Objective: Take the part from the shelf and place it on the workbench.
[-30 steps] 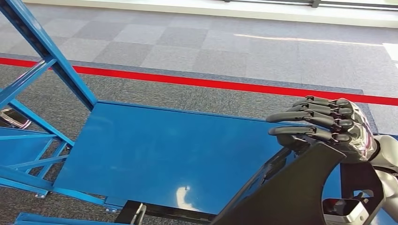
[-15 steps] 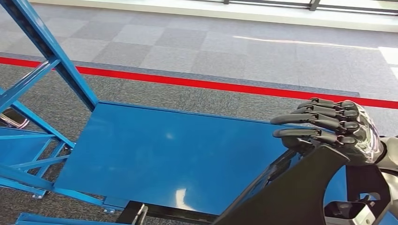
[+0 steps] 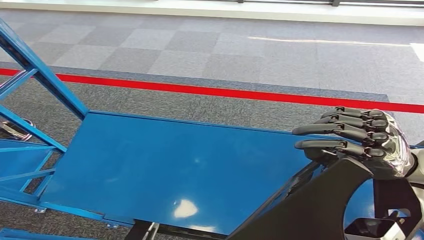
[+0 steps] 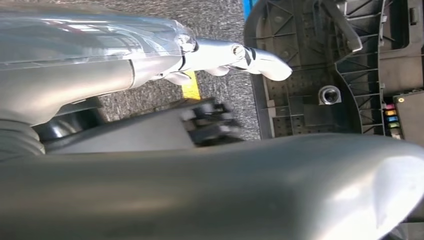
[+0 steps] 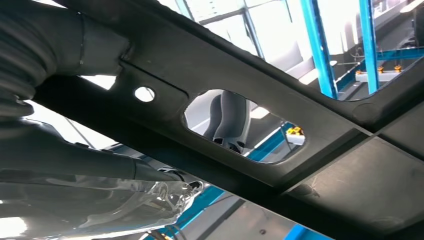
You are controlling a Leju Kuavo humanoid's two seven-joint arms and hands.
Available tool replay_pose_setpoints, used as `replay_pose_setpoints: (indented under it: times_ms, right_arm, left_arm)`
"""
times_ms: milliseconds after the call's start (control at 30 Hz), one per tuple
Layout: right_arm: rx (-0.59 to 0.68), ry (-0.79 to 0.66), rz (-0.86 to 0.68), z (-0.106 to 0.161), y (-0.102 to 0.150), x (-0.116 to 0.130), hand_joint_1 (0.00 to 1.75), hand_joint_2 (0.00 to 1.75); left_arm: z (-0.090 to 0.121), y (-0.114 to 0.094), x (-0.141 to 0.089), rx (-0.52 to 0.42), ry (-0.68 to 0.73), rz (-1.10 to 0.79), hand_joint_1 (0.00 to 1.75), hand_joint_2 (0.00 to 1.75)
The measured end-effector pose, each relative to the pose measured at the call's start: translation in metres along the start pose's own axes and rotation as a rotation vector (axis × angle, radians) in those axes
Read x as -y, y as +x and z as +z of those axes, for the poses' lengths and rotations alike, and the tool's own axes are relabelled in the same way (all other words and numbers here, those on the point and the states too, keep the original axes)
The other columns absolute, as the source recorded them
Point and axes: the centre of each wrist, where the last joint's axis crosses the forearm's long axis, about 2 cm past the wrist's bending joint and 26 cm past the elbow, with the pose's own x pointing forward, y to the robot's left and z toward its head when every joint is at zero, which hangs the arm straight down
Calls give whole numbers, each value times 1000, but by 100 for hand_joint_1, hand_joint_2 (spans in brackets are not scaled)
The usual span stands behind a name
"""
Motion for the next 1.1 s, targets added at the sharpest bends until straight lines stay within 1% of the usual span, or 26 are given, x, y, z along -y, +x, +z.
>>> replay_pose_setpoints:
  times_ms: [300,533,933,1100]
  right_arm:
    - [1,12,1,0,1,2,175,175]
    - [7,31,-2,-4,-1,4,175,175]
    - [18,31,0,-11,-5,5,175,175]
    - [22,28,-1,-14,-5,4,175,175]
  left_arm:
    - [0,-1,-1,-2,-2,-4,0,0]
    - [0,1,3,2,-14,-8,0,0]
    - [0,1,3,10,-11,-14,0,0]
    - [0,2,3,37,-13,8,0,0]
